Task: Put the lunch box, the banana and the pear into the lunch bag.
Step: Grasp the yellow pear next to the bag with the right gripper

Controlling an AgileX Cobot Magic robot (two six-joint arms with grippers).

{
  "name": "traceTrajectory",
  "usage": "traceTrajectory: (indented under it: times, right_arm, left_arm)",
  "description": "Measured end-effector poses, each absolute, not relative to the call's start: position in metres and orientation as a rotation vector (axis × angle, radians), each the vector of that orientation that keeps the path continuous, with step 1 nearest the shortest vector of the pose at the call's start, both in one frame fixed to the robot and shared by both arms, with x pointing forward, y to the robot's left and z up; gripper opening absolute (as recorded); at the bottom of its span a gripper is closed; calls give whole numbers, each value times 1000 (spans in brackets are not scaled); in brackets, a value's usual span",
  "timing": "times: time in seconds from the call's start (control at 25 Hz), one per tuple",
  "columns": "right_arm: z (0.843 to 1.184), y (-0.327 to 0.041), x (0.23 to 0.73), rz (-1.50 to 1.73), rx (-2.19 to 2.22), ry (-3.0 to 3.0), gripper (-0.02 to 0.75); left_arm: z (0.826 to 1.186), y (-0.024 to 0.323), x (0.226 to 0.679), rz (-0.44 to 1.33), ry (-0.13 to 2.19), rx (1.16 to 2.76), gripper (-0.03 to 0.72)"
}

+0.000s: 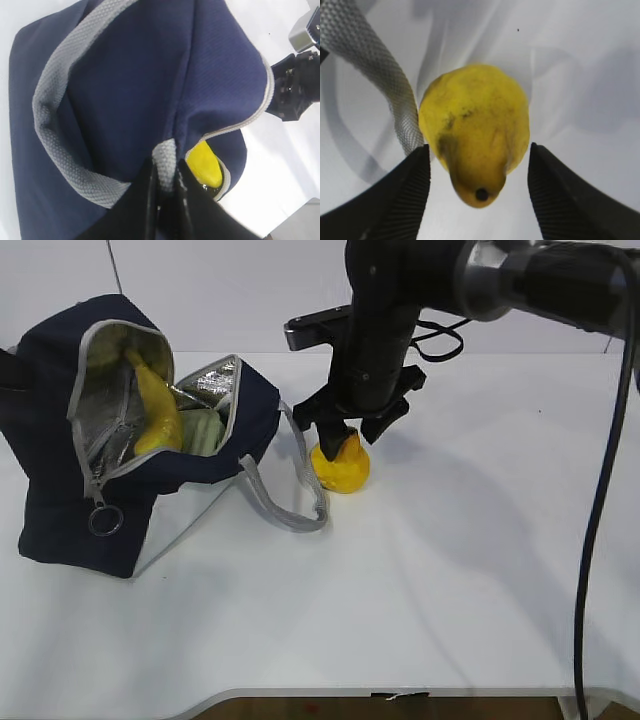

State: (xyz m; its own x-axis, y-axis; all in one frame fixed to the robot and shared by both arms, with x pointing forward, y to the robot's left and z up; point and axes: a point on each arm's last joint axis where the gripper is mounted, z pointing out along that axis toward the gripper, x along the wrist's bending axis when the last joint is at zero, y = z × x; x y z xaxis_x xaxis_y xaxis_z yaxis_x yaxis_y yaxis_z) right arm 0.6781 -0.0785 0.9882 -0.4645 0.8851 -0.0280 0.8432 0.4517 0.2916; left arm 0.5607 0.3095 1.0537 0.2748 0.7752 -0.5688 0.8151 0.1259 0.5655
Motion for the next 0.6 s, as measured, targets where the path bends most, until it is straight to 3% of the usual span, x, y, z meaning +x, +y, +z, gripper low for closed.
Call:
traceTrajectory:
  times: [0.16, 0.4, 0.6]
  right_arm:
    - [987, -78, 679, 361, 1516, 2519, 469]
    - [987, -78, 679, 364, 1517, 2517, 299]
    - [987, -78, 679, 361, 1518, 2518, 245]
  left_arm:
    - [1054, 310, 561, -53, 1490, 1634, 23]
    - [1054, 310, 561, -53, 1490, 1634, 23]
    - [1054, 310, 561, -51, 1491, 1634, 23]
